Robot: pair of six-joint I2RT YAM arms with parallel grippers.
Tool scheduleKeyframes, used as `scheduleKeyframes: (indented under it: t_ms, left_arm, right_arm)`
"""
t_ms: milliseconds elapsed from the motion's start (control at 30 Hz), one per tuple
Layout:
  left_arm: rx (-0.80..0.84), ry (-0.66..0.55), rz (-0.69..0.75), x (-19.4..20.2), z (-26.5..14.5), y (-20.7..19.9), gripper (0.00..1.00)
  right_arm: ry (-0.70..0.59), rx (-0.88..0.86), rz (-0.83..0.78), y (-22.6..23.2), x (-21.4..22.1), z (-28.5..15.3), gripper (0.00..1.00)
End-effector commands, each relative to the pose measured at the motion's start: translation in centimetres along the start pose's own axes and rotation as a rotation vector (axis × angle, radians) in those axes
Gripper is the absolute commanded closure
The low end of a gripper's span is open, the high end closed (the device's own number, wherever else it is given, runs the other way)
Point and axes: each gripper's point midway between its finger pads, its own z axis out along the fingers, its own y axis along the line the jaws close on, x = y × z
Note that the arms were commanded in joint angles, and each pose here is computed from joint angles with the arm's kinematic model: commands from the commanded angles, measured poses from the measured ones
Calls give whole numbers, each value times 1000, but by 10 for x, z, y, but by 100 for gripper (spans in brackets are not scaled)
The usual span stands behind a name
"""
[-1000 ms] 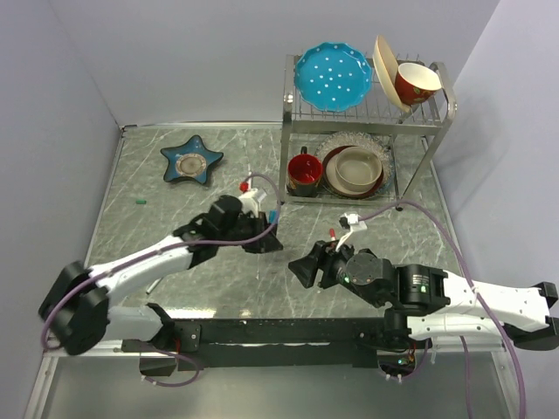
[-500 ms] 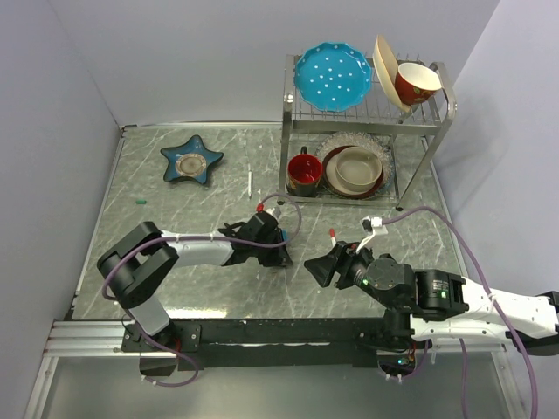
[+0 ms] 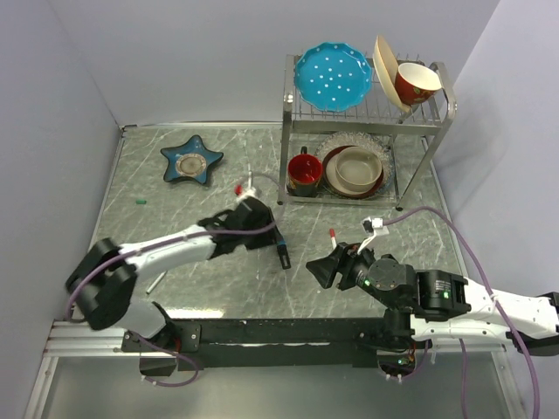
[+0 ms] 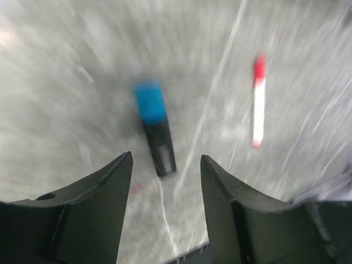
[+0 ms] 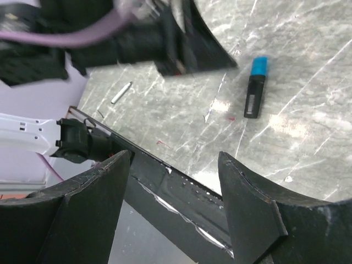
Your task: Insert the pens into the pen caps
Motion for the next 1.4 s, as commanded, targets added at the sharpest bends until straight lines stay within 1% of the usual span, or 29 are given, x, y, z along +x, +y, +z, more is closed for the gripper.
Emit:
scheduleKeyframes:
  t_ms: [0, 33, 67, 100, 133, 167, 233, 267, 300, 333, 367, 400, 433, 467, 500, 567, 600, 667, 700, 767, 833, 867, 933, 967, 1033, 1267, 1367]
  left_arm:
    - [-18, -206, -11, -82, -32, 20, 43]
    - [-33, -240, -39, -103, -36, 33, 42]
    - [-46, -264, -20, -115, -38, 39, 42]
    - [-61, -292, -20, -131, -40, 42, 43]
    - [-95, -329, -36, -149, -42, 54, 43]
    - [-115, -328, -23, -157, -37, 61, 43]
    - [-98, -365, -32, -186, -38, 62, 44]
    - [-98, -332, -18, -187, -27, 65, 45]
    - [-88, -358, -16, -204, -28, 59, 46]
    - [-103, -359, -23, -212, -25, 65, 47]
    - [-124, -332, -18, -214, -10, 72, 47]
    - [-108, -345, -15, -228, -10, 67, 47]
    - [-114, -334, -10, -231, -4, 68, 48]
    - [-133, -302, 7, -229, 11, 74, 48]
    - [-112, -311, 26, -241, 13, 64, 48]
    - [-141, -252, 54, -236, 34, 72, 49]
    - [-123, -253, 64, -244, 37, 64, 49]
    - [-143, -219, 73, -242, 53, 71, 51]
    - [-140, -230, 76, -248, 55, 68, 51]
    - [-161, -206, 77, -246, 69, 76, 52]
    - [-162, -201, 78, -249, 76, 75, 53]
    - [-174, -182, 84, -245, 86, 81, 53]
    - [-199, -194, 85, -249, 92, 87, 54]
    - [-216, -177, 82, -245, 101, 94, 54]
    - [-215, -179, 92, -247, 107, 95, 56]
    - [-214, -141, 107, -238, 132, 104, 56]
    - [-214, -140, 103, -237, 137, 106, 56]
  right_arm:
    - [-42, -17, -3, 3, -10, -1, 27]
    - [-38, -16, -10, 3, -10, -2, 27]
    - [-39, -13, -13, 2, -10, -2, 27]
    - [-43, -13, -15, 2, -11, -2, 27]
    - [-48, -14, -13, 2, -12, -3, 28]
    - [-51, -16, -10, 1, -13, -3, 28]
    - [-61, -30, -1, 2, -14, -4, 28]
    - [-66, -34, 2, 2, -15, -4, 28]
    - [-72, -46, 4, 3, -16, -6, 29]
    - [-77, -50, 9, 2, -16, -6, 29]
    - [-78, -51, 8, 2, -16, -6, 30]
    - [-85, -54, 9, 2, -18, -8, 31]
    - [-89, -52, 10, 0, -19, -8, 31]
    - [-90, -49, 10, -1, -19, -9, 33]
    - [-93, -50, 13, -2, -20, -10, 33]
    - [-99, -49, 10, -3, -20, -10, 34]
    - [-101, -52, 9, -2, -20, -10, 34]
    - [-105, -54, 4, -1, -21, -9, 34]
    - [-102, -49, -5, -1, -20, -8, 34]
    - [-102, -47, -15, 0, -21, -7, 34]
    - [-102, -38, -28, 1, -21, -4, 35]
    - [-103, -35, -37, 1, -22, -4, 35]
    - [-99, -27, -51, 2, -22, -3, 35]
    - [-99, -22, -58, 1, -22, -2, 36]
    - [-106, -17, -65, 2, -23, -1, 36]
    - [-120, -9, -82, 1, -27, -1, 37]
    - [-117, 6, -93, 0, -27, 0, 37]
